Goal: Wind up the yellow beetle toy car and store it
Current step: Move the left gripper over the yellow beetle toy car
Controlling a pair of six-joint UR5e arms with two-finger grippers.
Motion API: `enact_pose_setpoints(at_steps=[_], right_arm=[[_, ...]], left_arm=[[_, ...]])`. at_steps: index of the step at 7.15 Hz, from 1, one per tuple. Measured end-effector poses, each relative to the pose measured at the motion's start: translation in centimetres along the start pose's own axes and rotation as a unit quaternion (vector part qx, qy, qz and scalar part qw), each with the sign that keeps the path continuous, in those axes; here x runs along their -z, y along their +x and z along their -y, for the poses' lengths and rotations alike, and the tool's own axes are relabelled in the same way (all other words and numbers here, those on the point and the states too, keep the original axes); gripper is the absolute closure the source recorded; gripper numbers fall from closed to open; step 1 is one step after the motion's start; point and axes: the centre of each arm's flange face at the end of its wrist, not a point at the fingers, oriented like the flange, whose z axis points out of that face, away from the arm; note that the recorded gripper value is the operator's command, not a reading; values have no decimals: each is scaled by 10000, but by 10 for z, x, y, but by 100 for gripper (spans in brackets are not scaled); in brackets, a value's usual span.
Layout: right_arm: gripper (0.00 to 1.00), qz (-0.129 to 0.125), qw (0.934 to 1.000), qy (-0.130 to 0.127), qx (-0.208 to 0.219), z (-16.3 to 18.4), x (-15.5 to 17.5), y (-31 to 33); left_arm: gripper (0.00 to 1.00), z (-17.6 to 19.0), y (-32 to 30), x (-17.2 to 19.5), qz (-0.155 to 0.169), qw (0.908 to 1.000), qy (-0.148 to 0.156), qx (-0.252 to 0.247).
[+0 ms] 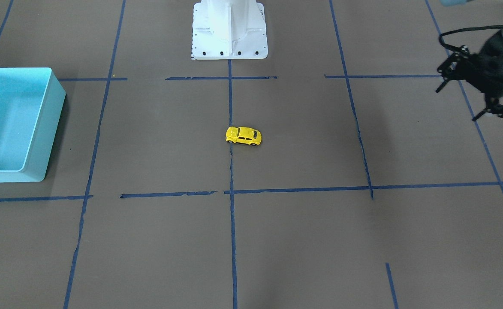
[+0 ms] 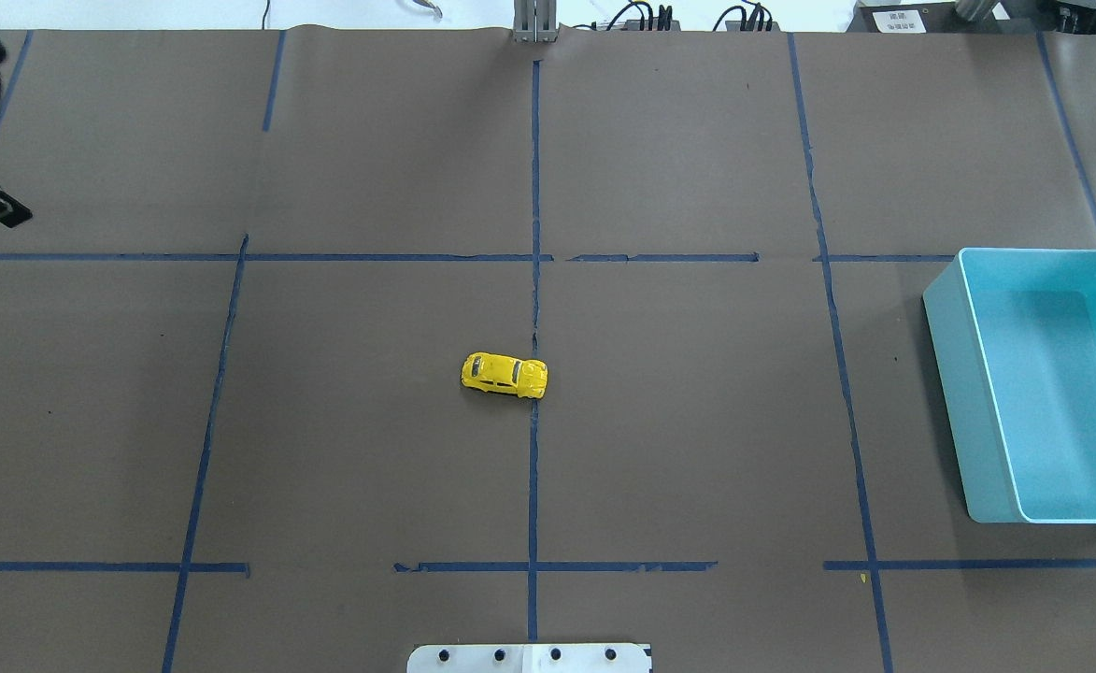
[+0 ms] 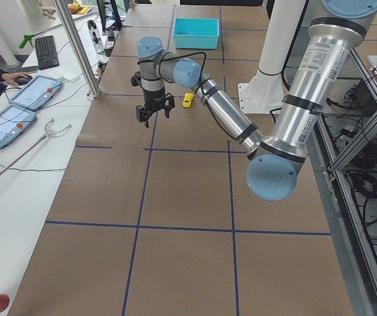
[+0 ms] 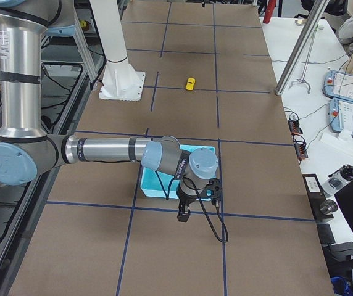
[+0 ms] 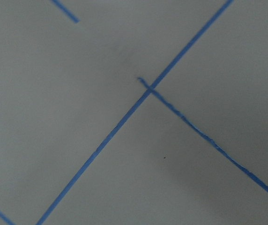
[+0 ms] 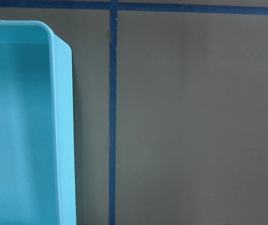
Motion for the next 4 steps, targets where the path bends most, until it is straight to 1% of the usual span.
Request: enact_pose_setpoints(at_steps=[1, 2, 3, 4], right_arm=[[0, 0, 10000, -2, -2, 0, 0, 0], [0, 1, 10000, -3, -3, 0, 0, 0], [0, 1, 10000, -4, -3, 0, 0, 0], [0, 1, 10000, -4, -3, 0, 0, 0]], left_arm=[[0, 45, 47, -20, -9, 9940, 46, -1089], [0, 81, 86, -35, 29, 9834, 105, -1814], [0, 108, 119, -49, -18, 9738, 194, -2264], [1, 132, 144, -64, -99, 9655, 326, -2580]])
